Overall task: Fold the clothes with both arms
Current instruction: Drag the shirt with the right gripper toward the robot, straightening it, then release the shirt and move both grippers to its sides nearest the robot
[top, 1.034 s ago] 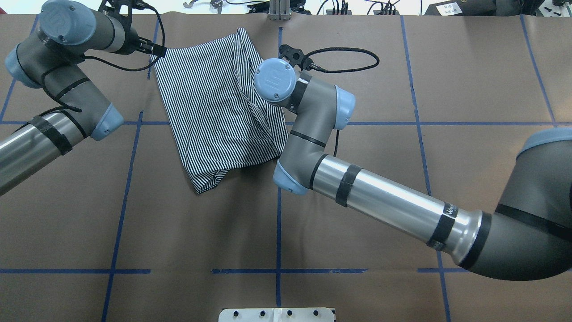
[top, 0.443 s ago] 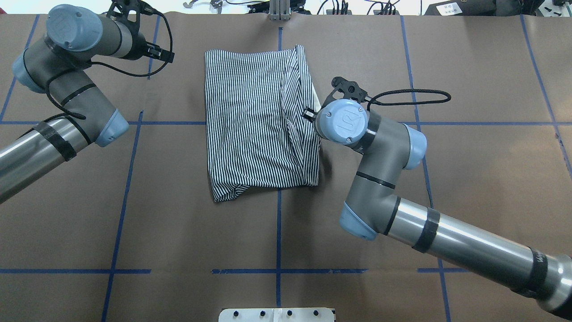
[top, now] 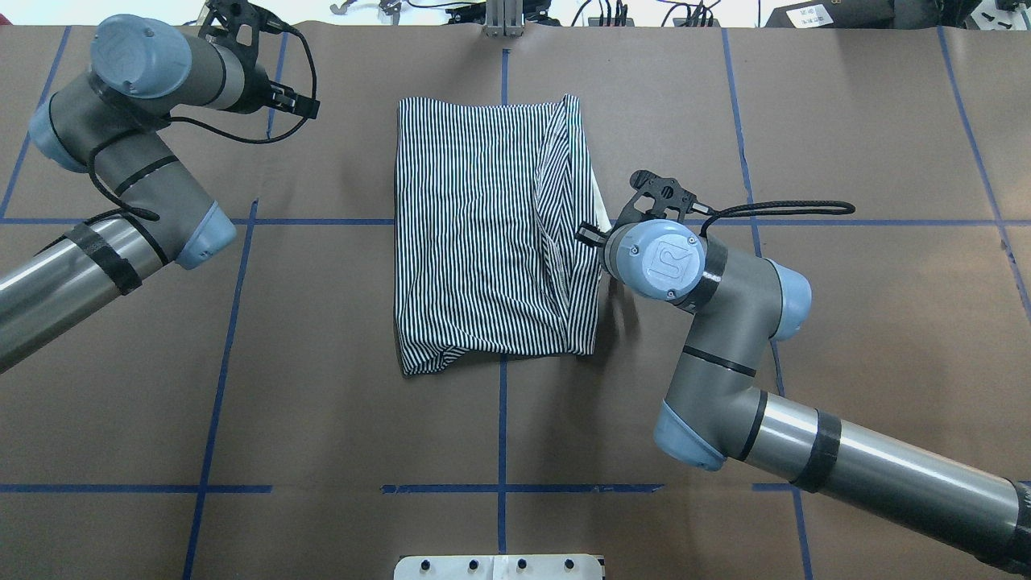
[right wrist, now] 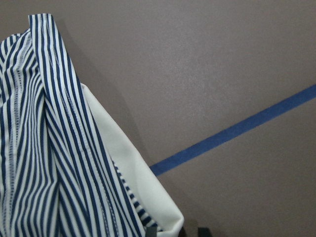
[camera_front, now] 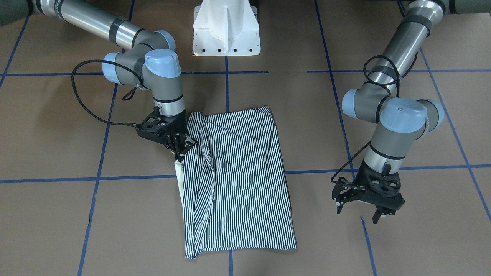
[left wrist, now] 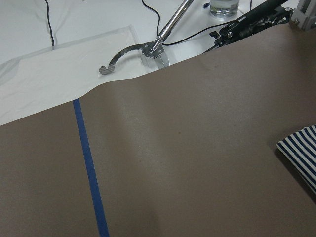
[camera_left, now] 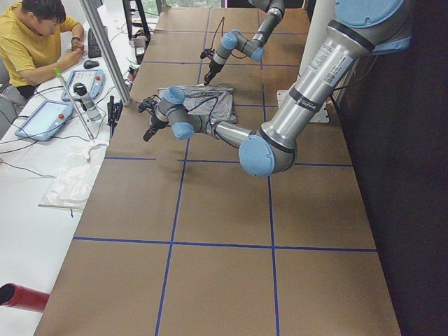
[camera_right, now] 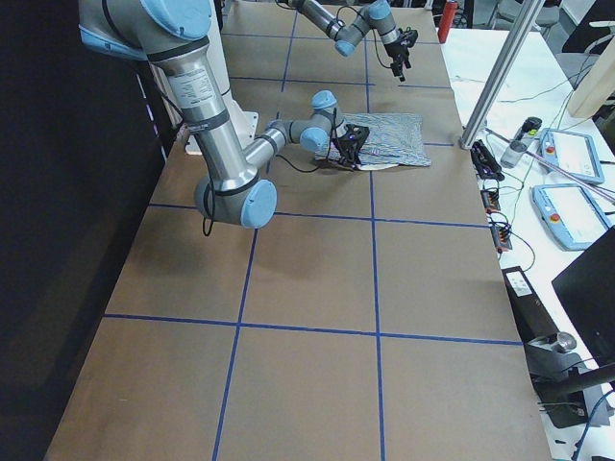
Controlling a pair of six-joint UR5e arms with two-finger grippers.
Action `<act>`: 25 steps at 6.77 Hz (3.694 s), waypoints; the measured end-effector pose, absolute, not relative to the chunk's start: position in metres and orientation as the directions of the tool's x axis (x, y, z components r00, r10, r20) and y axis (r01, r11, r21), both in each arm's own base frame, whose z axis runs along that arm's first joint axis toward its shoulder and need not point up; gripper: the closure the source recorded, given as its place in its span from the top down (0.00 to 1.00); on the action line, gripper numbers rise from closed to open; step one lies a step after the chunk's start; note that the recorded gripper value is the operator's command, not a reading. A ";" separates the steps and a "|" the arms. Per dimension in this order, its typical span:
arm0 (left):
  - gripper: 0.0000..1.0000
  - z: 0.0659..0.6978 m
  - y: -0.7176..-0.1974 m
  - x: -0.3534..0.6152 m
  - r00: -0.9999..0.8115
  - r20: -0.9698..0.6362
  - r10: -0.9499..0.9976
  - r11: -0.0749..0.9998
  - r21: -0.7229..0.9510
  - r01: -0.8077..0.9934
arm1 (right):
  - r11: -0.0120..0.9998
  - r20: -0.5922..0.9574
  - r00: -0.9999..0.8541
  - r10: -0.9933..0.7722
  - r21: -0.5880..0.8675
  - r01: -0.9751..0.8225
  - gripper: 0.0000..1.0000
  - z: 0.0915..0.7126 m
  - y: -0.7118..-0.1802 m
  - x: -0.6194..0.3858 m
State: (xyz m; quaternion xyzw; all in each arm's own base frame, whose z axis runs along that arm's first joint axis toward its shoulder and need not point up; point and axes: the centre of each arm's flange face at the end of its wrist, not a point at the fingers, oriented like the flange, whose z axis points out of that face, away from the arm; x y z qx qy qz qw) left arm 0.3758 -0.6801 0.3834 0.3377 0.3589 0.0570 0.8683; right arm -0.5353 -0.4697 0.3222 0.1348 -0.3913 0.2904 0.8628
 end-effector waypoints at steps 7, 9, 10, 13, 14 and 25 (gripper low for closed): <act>1.00 0.387 -0.676 0.376 0.718 -0.600 0.352 0.780 0.613 0.130 | 0.924 0.591 0.799 0.111 0.236 -0.302 0.62 0.229 -0.450 -0.594; 1.00 0.387 -0.675 0.376 0.717 -0.601 0.353 0.780 0.612 0.129 | 0.939 0.523 0.852 0.033 0.275 -0.205 0.59 0.236 -0.444 -0.599; 1.00 0.387 -0.675 0.376 0.718 -0.600 0.353 0.780 0.613 0.129 | 0.943 0.511 0.859 0.014 0.280 -0.182 0.56 0.236 -0.437 -0.604; 1.00 0.387 -0.675 0.376 0.717 -0.601 0.353 0.780 0.612 0.130 | 0.946 0.503 0.864 -0.014 0.286 -0.151 0.03 0.234 -0.426 -0.612; 1.00 0.387 -0.676 0.376 0.717 -0.601 0.352 0.780 0.612 0.130 | 0.947 0.492 0.870 -0.028 0.293 -0.135 0.00 0.237 -0.425 -0.612; 1.00 0.379 -0.662 0.394 0.681 -0.652 0.334 0.804 0.574 0.155 | 0.937 0.537 0.843 -0.035 0.311 -0.159 1.00 0.275 -0.429 -0.518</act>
